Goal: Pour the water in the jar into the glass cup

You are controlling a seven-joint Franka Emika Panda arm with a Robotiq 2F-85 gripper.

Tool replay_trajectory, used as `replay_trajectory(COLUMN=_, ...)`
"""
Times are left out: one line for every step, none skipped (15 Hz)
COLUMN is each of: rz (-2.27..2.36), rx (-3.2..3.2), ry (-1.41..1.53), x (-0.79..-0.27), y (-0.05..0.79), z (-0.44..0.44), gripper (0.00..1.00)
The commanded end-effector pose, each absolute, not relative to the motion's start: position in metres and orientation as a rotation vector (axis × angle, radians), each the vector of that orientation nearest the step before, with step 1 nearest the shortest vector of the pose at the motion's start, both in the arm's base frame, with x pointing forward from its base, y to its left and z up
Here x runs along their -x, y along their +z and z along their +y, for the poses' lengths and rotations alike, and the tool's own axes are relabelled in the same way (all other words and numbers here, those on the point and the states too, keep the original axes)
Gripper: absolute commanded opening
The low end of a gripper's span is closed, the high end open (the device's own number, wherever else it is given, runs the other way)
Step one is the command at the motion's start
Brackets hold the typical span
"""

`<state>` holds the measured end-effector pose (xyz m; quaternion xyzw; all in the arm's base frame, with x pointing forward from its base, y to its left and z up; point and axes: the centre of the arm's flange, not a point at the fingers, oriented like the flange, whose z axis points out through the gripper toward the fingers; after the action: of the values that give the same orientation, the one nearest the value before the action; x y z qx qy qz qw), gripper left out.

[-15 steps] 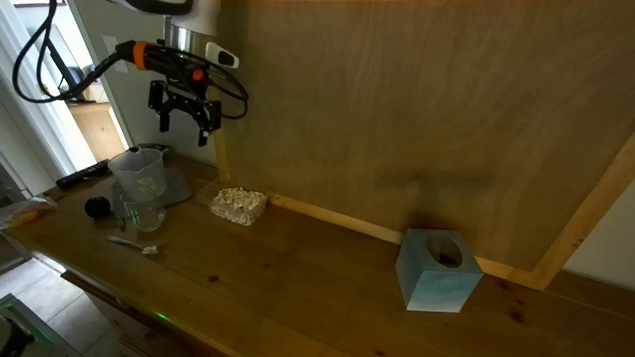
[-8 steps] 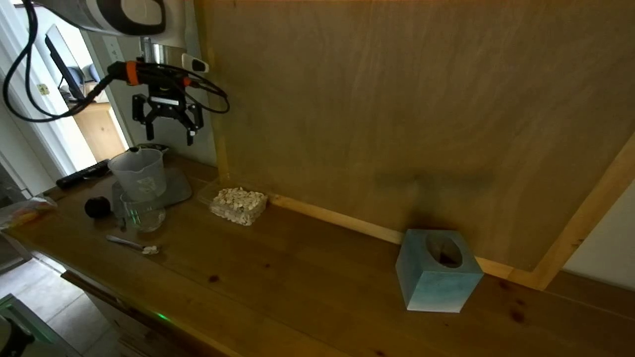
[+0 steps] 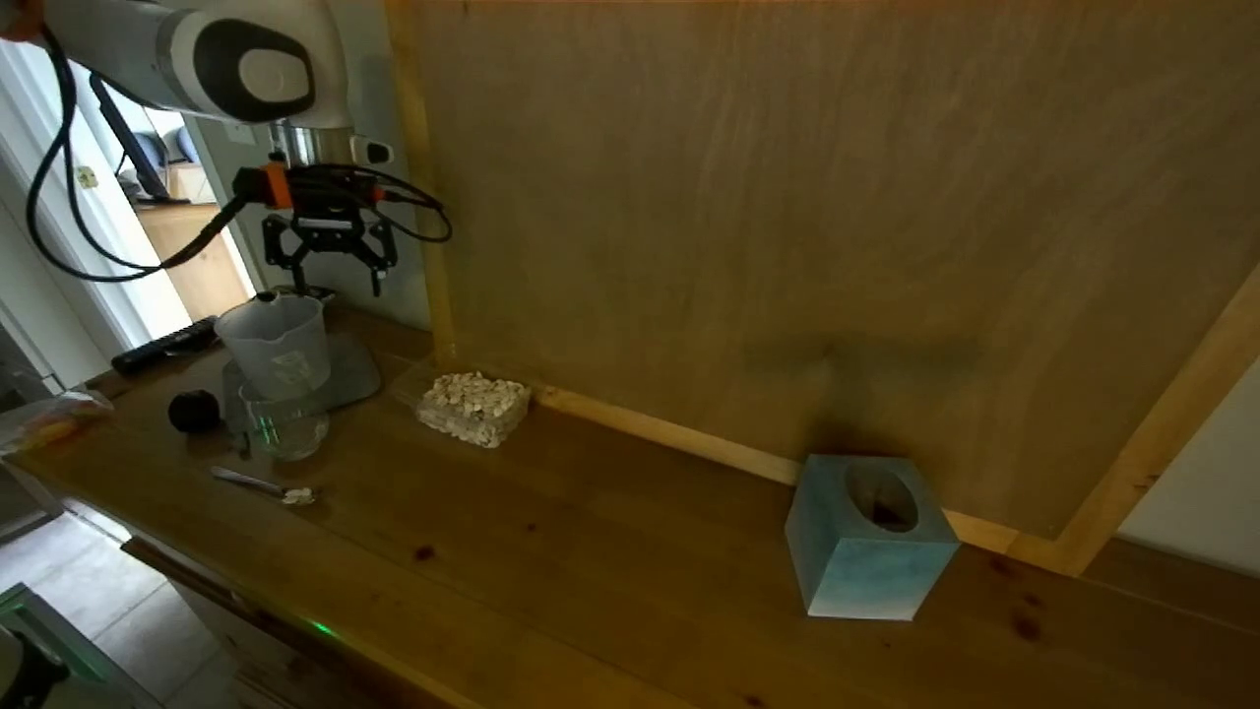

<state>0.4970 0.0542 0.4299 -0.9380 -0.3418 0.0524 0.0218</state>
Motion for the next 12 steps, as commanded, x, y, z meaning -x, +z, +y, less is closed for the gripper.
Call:
replay_trajectory(rz=-1.065, rx=2.831, ry=0.171, x=-0.495, y=0.417, z=0.064, gripper=1.0)
replay_trajectory(rz=-1.073, rx=2.825, ry=0.176, x=-0.495, y=0.414, z=0.066, gripper=1.0)
replay_trajectory(rz=-1.06, rx=2.865, ry=0.175, x=-0.495, y=0.421, z=0.062, gripper=1.0)
replay_trajectory(rz=-1.061, rx=2.857, ry=0.181, x=-0.495, y=0.418, z=0.063, gripper=1.0)
replay_trajectory(rz=-1.062, rx=2.853, ry=0.186, x=-0.495, y=0.416, z=0.064, gripper=1.0)
replay_trajectory(rz=-1.062, rx=2.851, ry=0.189, x=-0.494, y=0.415, z=0.065, gripper=1.0)
replay_trajectory(rz=-1.063, rx=2.85, ry=0.189, x=-0.494, y=0.415, z=0.065, gripper=1.0)
replay_trajectory(rz=-1.096, rx=2.809, ry=0.192, x=-0.493, y=0.412, z=0.074, gripper=1.0)
replay_trajectory(rz=-1.113, rx=2.787, ry=0.191, x=-0.493, y=0.409, z=0.081, gripper=1.0)
replay_trajectory(rz=-1.142, rx=2.768, ry=0.192, x=-0.492, y=0.405, z=0.089, gripper=1.0)
replay_trajectory(rz=-1.169, rx=2.756, ry=0.185, x=-0.49, y=0.403, z=0.098, gripper=1.0)
replay_trajectory(rz=-1.195, rx=2.739, ry=0.176, x=-0.49, y=0.401, z=0.107, gripper=1.0)
